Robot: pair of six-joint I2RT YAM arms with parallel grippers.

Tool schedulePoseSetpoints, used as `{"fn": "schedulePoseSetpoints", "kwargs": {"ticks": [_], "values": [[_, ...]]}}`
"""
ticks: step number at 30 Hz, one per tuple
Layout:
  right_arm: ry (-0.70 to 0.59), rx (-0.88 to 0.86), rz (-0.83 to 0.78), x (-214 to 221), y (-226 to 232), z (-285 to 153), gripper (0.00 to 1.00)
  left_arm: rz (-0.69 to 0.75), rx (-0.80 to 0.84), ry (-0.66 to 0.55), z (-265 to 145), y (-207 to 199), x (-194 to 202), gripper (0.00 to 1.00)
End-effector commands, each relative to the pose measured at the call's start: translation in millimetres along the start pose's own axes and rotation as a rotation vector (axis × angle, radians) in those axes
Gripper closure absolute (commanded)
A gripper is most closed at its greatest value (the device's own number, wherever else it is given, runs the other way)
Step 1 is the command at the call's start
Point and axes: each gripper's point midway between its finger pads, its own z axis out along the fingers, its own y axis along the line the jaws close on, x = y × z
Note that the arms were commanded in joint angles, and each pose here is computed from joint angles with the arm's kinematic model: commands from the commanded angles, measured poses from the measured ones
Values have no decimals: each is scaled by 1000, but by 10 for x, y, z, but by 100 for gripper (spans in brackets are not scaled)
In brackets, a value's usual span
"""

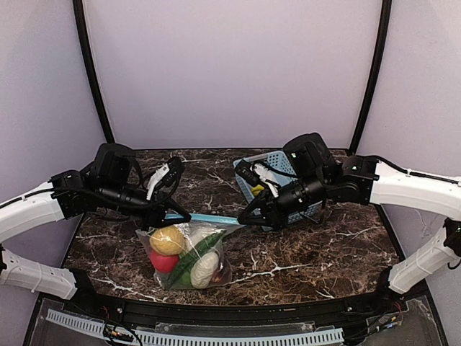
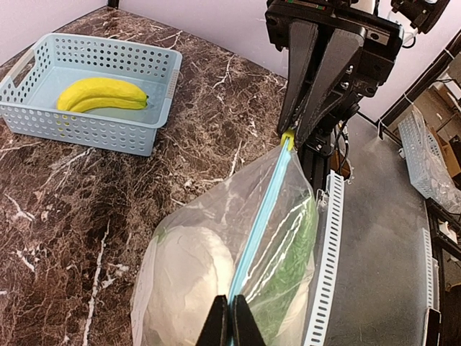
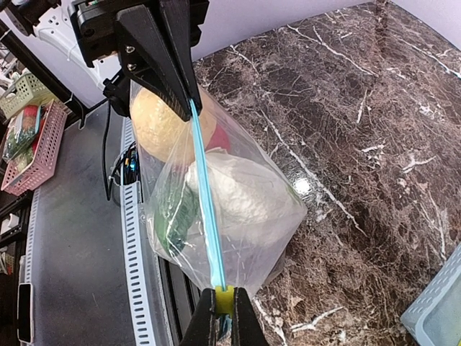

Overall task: Place the food in the zip-top bag and seal the zipper
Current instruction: Zip the zipper on the zipper food storage bag, then place the zipper food storage bag at the center of the board.

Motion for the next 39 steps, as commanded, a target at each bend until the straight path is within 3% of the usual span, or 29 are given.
{"fn": "schedulePoseSetpoints", "kwargs": {"ticks": [1, 7, 13, 16, 24, 29, 34, 39], "values": [[44, 32, 92, 118, -44, -177, 100, -36, -101, 7, -155, 166, 29, 99], [-106, 39, 147, -283, 21, -361, 43, -99, -170, 24, -82, 361, 85, 99], [-162, 211, 202, -283, -237, -522, 17, -147, -156, 33, 58, 516, 119, 99], [-160, 269, 245, -191, -355, -525, 12, -175, -193, 23, 68, 691, 100, 99], [-151, 360, 309, -79, -564, -473, 10, -258, -266, -44, 103, 1259, 95, 96], [-162, 424, 367, -9, -740, -484, 7, -288, -318, -89, 106, 1506, 70, 71], [-169, 422, 405, 49, -821, -463, 5, -312, -428, -139, -69, 1726, 50, 32], [-162, 437, 437, 135, -933, -462, 3, -335, -520, -165, -301, 1867, 68, 11]]}}
